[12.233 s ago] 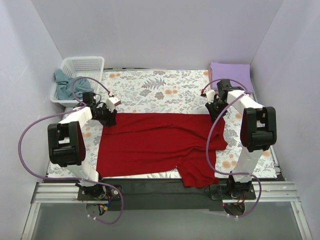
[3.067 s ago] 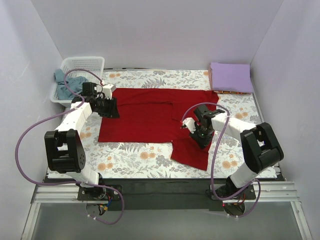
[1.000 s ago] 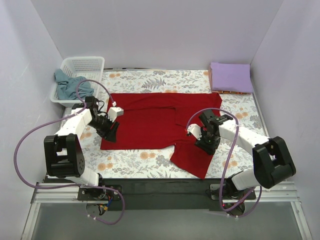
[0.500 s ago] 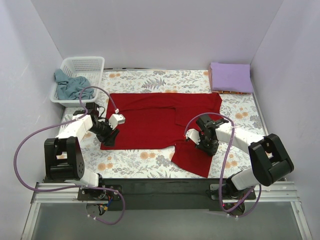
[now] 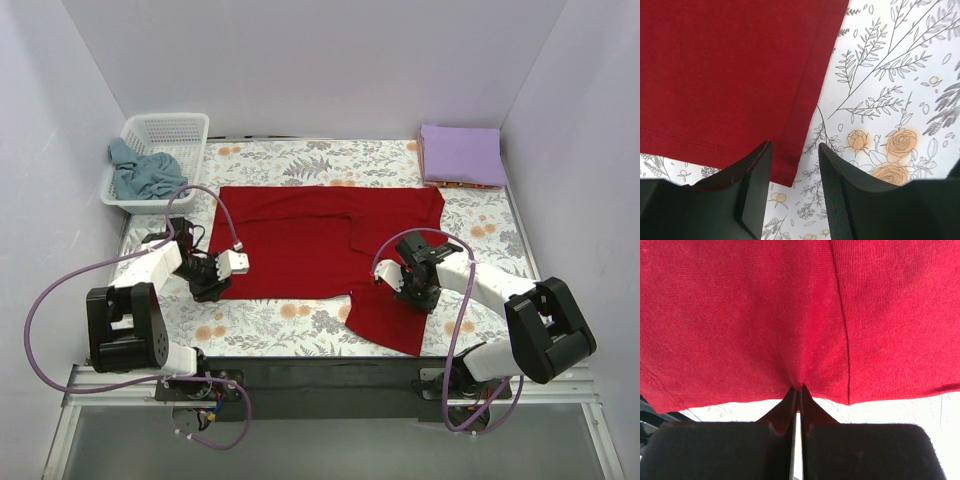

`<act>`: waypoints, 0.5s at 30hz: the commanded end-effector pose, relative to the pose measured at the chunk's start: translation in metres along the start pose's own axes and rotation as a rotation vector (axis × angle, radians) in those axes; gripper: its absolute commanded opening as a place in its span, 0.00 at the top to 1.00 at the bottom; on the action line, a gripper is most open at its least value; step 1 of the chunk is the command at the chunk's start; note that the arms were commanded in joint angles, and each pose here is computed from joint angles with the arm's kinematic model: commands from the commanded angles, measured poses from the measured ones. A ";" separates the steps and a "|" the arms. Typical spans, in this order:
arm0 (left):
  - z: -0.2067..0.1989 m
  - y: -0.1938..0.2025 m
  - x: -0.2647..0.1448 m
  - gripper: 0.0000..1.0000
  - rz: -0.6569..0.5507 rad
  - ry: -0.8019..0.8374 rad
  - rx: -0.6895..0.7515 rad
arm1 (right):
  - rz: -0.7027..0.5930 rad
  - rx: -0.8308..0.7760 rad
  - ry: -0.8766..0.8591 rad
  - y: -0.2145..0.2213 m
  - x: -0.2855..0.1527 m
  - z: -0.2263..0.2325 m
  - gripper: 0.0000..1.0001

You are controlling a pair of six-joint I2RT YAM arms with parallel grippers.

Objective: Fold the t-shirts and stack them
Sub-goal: Fold the tshirt

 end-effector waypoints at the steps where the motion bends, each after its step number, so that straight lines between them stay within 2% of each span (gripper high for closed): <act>1: 0.009 0.005 0.000 0.60 0.020 -0.073 0.113 | 0.002 0.010 -0.023 0.003 -0.003 0.006 0.99; 9: 0.002 0.024 0.020 0.62 0.068 -0.088 0.129 | 0.002 0.014 0.002 0.004 -0.009 0.004 0.99; 15: -0.010 0.021 0.013 0.86 0.043 -0.087 0.167 | -0.053 0.028 -0.019 -0.003 -0.024 0.008 0.99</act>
Point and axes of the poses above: each gripper's point midway between its finger pads, its own x axis out along the fingers, its own z axis along the line the jaws close on, y = z × x, the point moved 6 cm from there along -x, back along the fingers, and after that the axes turned 7 degrees about -x, right-handed, at the moved point
